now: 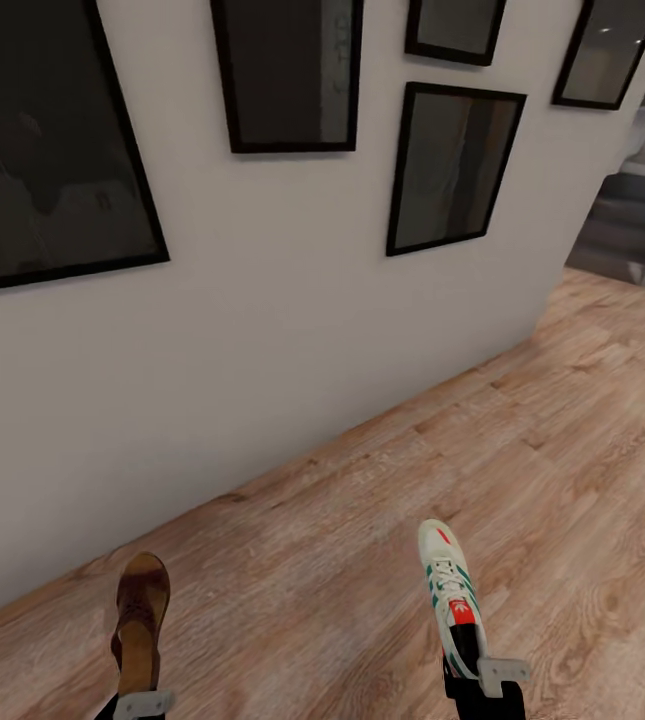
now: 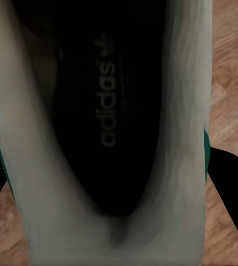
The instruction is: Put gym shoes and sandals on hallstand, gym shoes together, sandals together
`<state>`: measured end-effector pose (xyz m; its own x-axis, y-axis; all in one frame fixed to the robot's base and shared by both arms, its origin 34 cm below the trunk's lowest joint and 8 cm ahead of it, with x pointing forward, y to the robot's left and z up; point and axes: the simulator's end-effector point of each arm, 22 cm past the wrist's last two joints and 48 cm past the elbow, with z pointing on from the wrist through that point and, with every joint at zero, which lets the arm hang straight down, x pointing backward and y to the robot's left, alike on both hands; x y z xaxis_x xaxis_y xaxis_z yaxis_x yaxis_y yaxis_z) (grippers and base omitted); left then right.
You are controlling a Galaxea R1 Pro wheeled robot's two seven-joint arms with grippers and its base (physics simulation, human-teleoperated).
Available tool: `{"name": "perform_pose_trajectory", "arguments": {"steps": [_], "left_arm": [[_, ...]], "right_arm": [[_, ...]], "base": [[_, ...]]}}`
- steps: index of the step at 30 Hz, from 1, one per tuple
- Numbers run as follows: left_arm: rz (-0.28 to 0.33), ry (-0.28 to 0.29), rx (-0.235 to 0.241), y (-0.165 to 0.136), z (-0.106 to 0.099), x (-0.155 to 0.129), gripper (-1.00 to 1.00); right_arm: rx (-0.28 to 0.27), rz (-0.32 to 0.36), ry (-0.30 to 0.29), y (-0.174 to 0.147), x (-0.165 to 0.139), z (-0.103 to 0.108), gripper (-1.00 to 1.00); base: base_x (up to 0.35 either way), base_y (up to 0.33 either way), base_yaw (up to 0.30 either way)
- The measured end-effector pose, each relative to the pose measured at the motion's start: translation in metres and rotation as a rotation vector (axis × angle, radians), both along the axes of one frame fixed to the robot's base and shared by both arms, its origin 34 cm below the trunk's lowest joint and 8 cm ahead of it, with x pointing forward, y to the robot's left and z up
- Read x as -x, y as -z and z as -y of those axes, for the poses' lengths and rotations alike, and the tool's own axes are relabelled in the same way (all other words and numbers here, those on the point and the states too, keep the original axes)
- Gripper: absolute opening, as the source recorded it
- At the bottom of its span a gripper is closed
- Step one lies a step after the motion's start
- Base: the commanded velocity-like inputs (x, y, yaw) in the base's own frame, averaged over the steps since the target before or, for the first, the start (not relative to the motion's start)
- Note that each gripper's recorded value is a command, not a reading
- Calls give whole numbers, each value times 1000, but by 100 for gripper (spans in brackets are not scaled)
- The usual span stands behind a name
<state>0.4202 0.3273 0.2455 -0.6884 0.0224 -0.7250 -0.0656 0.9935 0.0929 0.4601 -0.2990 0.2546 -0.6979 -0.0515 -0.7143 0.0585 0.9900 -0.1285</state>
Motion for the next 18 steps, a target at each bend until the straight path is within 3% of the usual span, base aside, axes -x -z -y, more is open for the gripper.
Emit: {"name": "perform_pose_trajectory", "arguments": {"steps": [7, 18], "left_arm": [[7, 0, 0, -2, 0, -2, -100], [17, 0, 1, -6, 1, -5, -100]], "right_arm": [[0, 7, 0, -2, -2, 0, -100], [-1, 18, 0, -6, -5, -1, -100]], "base": [[15, -1, -231], [210, -144, -231]]}}
